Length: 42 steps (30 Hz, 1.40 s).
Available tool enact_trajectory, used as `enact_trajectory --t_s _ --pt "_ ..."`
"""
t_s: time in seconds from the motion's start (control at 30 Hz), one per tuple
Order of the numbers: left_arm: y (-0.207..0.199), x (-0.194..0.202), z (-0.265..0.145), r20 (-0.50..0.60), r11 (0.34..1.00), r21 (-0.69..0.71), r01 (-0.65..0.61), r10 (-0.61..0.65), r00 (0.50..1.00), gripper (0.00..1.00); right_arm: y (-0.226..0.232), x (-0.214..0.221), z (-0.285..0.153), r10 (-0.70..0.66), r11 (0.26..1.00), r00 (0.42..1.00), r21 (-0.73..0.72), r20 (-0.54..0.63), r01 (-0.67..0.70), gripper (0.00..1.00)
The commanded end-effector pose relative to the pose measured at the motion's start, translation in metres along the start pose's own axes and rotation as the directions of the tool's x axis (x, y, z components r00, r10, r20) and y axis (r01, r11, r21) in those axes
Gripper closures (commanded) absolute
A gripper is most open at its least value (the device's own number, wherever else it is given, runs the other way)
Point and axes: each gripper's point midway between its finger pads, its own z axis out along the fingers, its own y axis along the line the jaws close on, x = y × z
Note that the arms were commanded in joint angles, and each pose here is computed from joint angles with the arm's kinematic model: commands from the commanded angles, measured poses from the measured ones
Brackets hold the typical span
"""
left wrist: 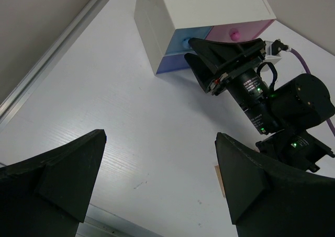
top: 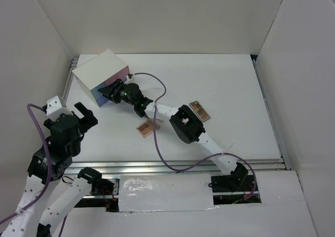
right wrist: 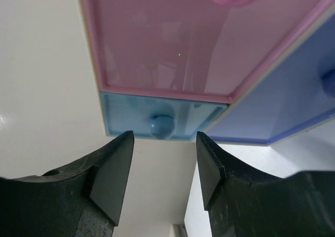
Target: Organize the makeup
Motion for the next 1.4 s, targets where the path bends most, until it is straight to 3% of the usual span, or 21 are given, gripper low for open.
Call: enact_trajectory --t_s 0.0,0.13,0.43,0.7,1.17,1.37 --pt "-0.001 -0.013 -0.004 0.041 0.999 0.009 0.038 -0.038 0.998 0.01 0.027 0.000 0.006 0.006 0.998 1.000 -0.060 0.016 -0.005 0.41" --pt "-0.001 -0.013 -0.005 0.042 0.999 0.010 0.039 -0.039 0.998 0.01 0.023 -0.001 0.008 0.015 0.999 1.000 -0.044 0.022 -0.014 0.42" --pt "-0.001 -0.015 -0.006 0.049 0.999 0.015 0.044 -0.045 0.998 0.00 0.023 0.002 0.009 0.017 0.999 1.000 -0.041 0.024 -0.016 0.57" --pt "0.000 -0.016 -0.007 0.051 0.999 0.017 0.047 -0.048 0.998 0.01 0.023 0.003 0.011 0.030 0.999 0.999 -0.035 0.030 -0.029 0.63" --pt "-0.002 -0.015 -0.006 0.047 0.999 0.021 0.043 -0.044 0.998 0.01 0.029 0.000 0.004 0.026 0.999 0.998 -0.033 0.049 -0.025 0.89" --pt "-0.003 -0.014 -0.005 0.044 0.999 0.023 0.039 -0.040 0.998 0.01 0.038 -0.001 -0.007 0.008 0.999 0.998 -0.040 0.054 -0.006 0.96"
